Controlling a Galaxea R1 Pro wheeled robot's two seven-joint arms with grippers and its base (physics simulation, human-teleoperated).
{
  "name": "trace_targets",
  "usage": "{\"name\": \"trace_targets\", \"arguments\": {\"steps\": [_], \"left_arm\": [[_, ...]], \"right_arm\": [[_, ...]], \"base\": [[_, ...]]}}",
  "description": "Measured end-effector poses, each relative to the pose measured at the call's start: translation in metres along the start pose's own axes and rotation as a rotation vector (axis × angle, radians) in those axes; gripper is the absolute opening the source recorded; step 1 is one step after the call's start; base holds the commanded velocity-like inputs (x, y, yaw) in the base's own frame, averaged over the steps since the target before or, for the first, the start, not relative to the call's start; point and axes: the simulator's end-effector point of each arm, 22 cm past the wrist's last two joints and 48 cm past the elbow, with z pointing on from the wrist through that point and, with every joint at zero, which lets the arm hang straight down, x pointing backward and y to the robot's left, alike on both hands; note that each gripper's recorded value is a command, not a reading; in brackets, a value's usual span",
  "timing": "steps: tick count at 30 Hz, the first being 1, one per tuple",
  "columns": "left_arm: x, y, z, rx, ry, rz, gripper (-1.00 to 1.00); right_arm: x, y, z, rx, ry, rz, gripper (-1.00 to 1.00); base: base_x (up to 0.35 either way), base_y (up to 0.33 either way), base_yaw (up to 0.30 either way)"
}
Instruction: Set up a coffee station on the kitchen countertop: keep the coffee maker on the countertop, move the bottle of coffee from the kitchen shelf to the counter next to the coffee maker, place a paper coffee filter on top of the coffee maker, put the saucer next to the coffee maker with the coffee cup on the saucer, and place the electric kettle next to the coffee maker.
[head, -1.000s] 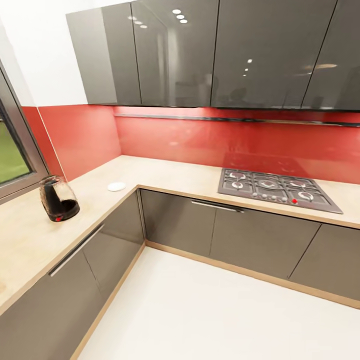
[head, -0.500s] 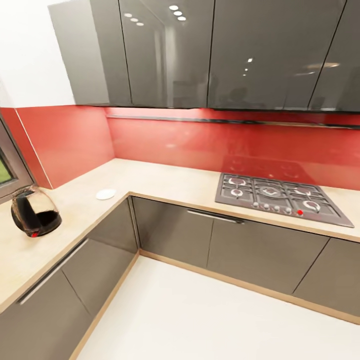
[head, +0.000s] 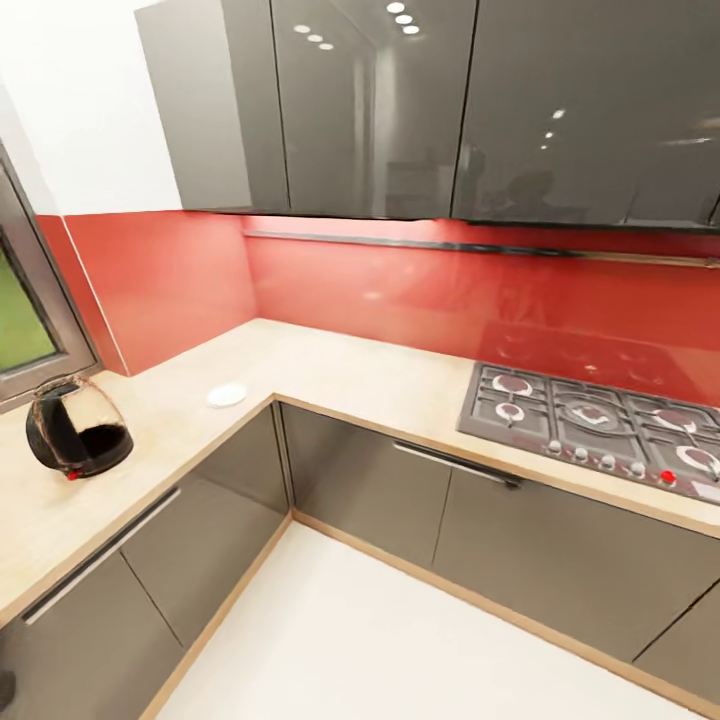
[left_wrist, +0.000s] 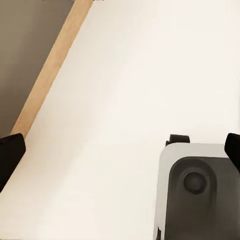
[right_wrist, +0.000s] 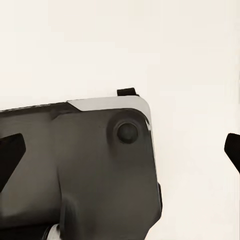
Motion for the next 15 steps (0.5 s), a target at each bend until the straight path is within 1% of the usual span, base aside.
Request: {"name": "trace_targets", "arguments": {"steps": [15], "left_arm": [[0.0004,-0.0004,0.0000,0.000,0.001,0.000,1.00]], "right_arm": [[0.0005,-0.0003,0.0001,0.001,0.001,0.000,1.00]], "base": [[0.285,-0.206,0.278]]}}
